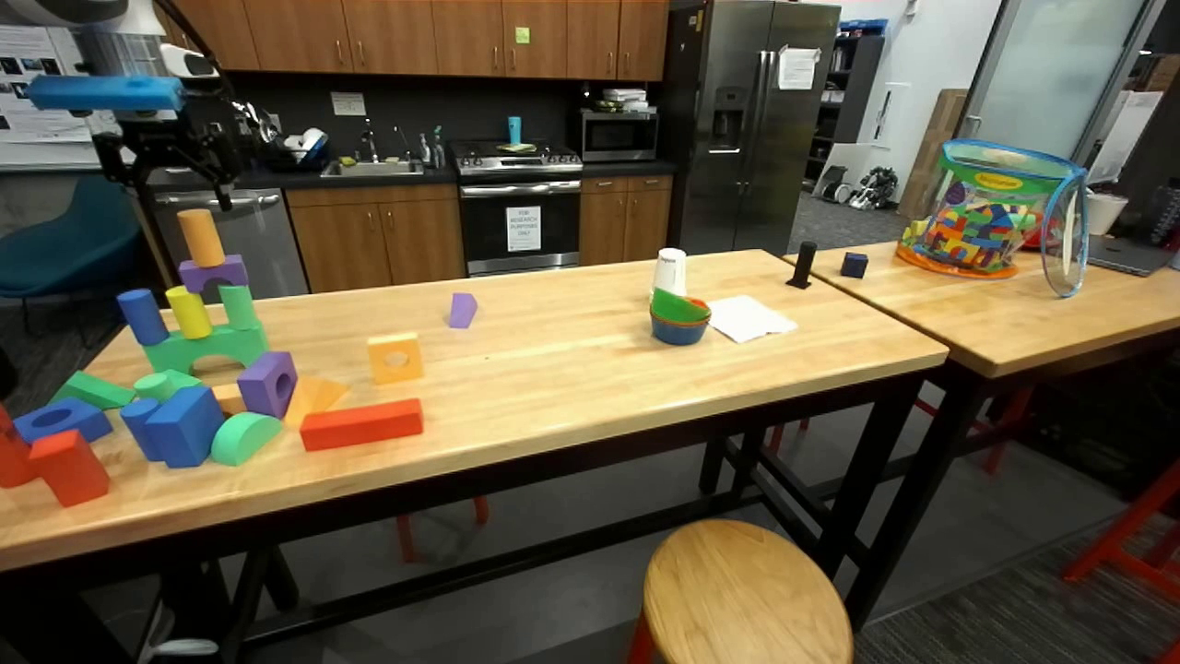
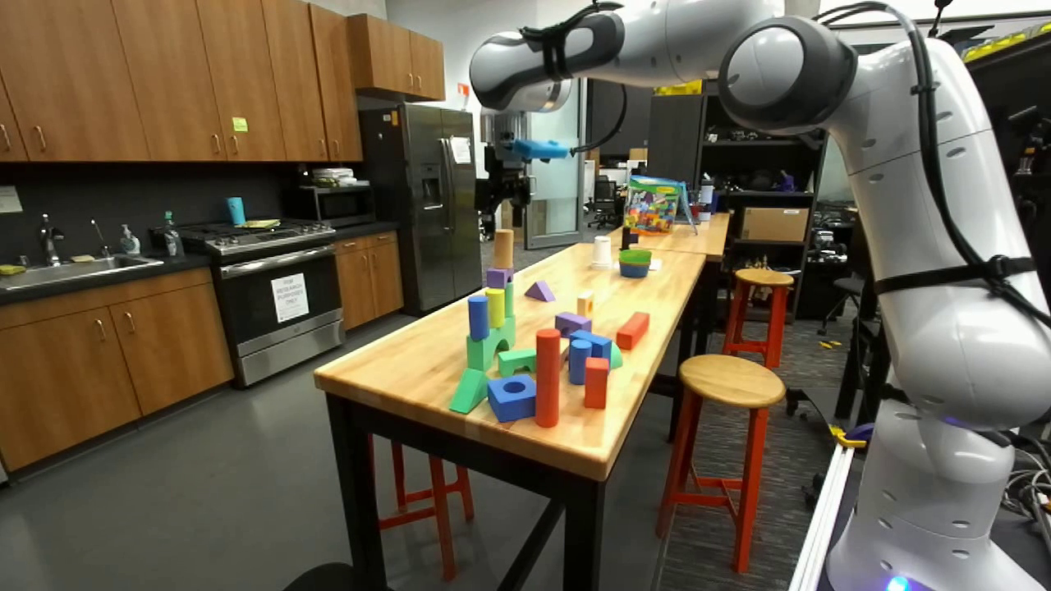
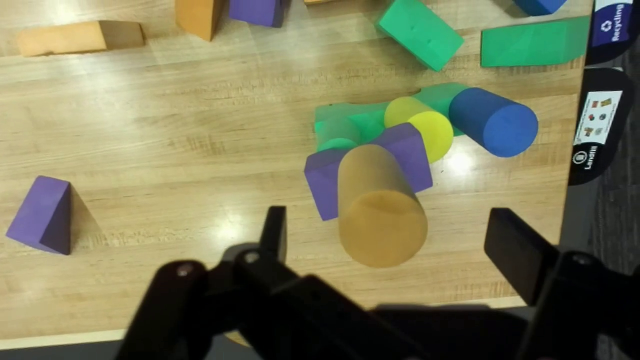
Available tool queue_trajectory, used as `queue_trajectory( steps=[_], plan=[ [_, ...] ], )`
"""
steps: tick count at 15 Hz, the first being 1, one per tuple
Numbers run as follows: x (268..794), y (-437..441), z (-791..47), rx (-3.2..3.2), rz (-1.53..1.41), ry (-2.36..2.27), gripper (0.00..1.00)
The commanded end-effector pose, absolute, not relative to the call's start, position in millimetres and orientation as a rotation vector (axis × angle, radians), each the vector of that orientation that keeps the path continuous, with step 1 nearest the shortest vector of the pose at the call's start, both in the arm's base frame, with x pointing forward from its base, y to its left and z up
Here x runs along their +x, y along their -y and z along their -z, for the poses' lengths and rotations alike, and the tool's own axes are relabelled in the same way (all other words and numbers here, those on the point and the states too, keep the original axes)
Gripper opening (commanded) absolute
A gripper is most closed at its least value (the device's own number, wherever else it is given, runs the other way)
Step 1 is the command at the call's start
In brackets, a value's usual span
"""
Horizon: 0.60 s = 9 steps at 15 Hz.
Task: Move the object and place it amongst the other objects
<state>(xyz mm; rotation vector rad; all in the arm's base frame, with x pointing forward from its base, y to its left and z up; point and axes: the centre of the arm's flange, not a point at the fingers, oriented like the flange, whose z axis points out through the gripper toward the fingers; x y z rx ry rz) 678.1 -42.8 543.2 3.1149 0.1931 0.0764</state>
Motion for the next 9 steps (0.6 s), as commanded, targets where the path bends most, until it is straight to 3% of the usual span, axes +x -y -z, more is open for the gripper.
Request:
queue_trajectory(
  steps=[1,9],
  plan=[
    [673.5,45.9,-542.9,3.13,-0.061,-0.197,1.0],
    [676.5,46.0,-533.6,3.131,-0.084,-0.252,1.0]
  ],
)
